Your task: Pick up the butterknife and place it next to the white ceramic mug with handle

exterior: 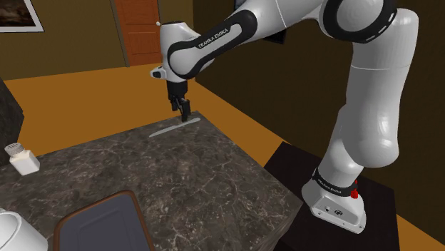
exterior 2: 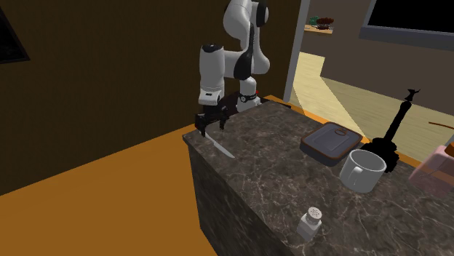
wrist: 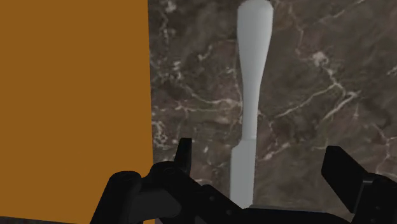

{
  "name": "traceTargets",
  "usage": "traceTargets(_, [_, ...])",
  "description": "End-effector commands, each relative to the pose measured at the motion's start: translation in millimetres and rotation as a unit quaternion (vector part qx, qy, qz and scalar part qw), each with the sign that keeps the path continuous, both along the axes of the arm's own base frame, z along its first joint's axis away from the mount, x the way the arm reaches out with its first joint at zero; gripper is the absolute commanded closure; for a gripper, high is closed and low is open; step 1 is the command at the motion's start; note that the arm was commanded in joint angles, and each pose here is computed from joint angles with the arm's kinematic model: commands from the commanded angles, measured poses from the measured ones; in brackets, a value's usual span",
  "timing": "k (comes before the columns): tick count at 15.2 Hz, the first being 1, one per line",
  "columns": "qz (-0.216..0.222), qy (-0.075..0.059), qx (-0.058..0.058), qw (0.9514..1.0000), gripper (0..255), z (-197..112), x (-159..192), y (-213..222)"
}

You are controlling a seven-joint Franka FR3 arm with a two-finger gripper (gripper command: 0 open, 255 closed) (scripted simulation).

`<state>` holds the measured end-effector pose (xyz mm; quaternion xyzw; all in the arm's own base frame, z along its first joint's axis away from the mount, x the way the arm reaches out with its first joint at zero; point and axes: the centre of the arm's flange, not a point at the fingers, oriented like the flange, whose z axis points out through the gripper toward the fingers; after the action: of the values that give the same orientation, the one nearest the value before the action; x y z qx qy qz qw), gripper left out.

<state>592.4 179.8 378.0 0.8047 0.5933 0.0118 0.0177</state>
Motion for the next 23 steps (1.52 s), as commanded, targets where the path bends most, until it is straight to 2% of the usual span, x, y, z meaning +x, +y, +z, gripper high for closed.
traceTargets(1, [0.007, 0.001, -0.001, 1.0, 0, -10.4, 0.4, 2.7])
traceTargets(6, [0.007, 0.001, -0.001, 1.0, 0, -39.8, 1.6, 2.3])
traceTargets(14, [0.007, 0.001, -0.001, 1.0, 0, -39.8, 1.5, 2.3])
traceTargets(15, [0.007, 0.001, -0.001, 1.0, 255, -39.8, 1.5, 2.3])
traceTargets(23, [0.007, 0.001, -0.001, 1.0, 255, -38.9, 1.4, 2.0])
